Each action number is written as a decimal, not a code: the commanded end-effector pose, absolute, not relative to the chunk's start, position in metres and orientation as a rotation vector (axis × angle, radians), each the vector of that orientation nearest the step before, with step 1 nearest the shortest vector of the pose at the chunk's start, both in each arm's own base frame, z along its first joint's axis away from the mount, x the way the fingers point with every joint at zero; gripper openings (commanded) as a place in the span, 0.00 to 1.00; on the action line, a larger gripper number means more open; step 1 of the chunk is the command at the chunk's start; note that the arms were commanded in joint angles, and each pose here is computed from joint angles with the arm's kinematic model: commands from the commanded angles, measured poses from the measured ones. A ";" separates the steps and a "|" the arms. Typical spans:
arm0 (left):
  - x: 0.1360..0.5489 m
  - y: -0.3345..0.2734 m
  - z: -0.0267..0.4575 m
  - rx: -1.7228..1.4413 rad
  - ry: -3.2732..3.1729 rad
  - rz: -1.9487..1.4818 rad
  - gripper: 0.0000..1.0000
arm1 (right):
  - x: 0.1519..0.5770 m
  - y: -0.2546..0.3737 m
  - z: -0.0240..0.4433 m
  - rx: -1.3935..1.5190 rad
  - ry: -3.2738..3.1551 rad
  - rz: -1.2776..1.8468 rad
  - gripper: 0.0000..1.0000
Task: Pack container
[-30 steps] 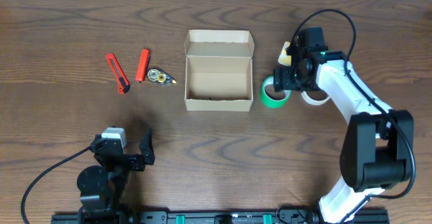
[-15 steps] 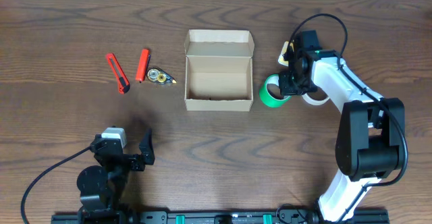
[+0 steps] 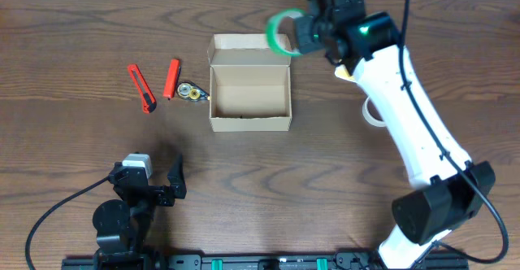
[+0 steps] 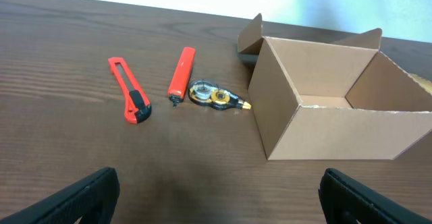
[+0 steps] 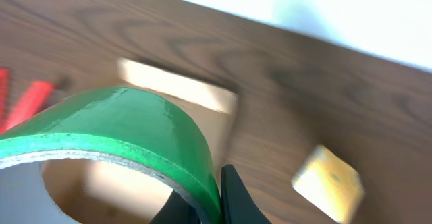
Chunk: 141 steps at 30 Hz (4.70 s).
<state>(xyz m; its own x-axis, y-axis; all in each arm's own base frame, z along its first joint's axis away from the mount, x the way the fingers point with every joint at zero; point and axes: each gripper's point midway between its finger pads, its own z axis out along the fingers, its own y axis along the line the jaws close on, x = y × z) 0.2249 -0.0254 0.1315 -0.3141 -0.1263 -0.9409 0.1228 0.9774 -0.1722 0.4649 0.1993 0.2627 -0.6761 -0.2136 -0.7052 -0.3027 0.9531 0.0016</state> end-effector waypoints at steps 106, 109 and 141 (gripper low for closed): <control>0.225 -0.025 0.122 0.005 1.892 -0.239 0.95 | 0.378 0.190 0.070 0.232 2.944 -0.104 0.38; 0.225 -0.025 0.122 0.004 1.891 -0.239 0.95 | 0.381 0.192 0.070 0.160 2.938 -0.100 0.31; 0.225 -0.025 0.122 0.005 1.891 -0.239 0.95 | 0.394 0.184 0.075 -0.143 2.921 -0.094 0.48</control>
<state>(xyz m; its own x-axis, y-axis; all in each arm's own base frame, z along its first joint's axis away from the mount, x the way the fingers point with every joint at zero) 0.2249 -0.0254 0.1315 -0.3144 -0.1264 -0.9408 0.1227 0.9774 -0.1723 0.3951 0.1878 0.0740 -0.9702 -0.1006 -0.2205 -0.0850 0.9932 -0.0794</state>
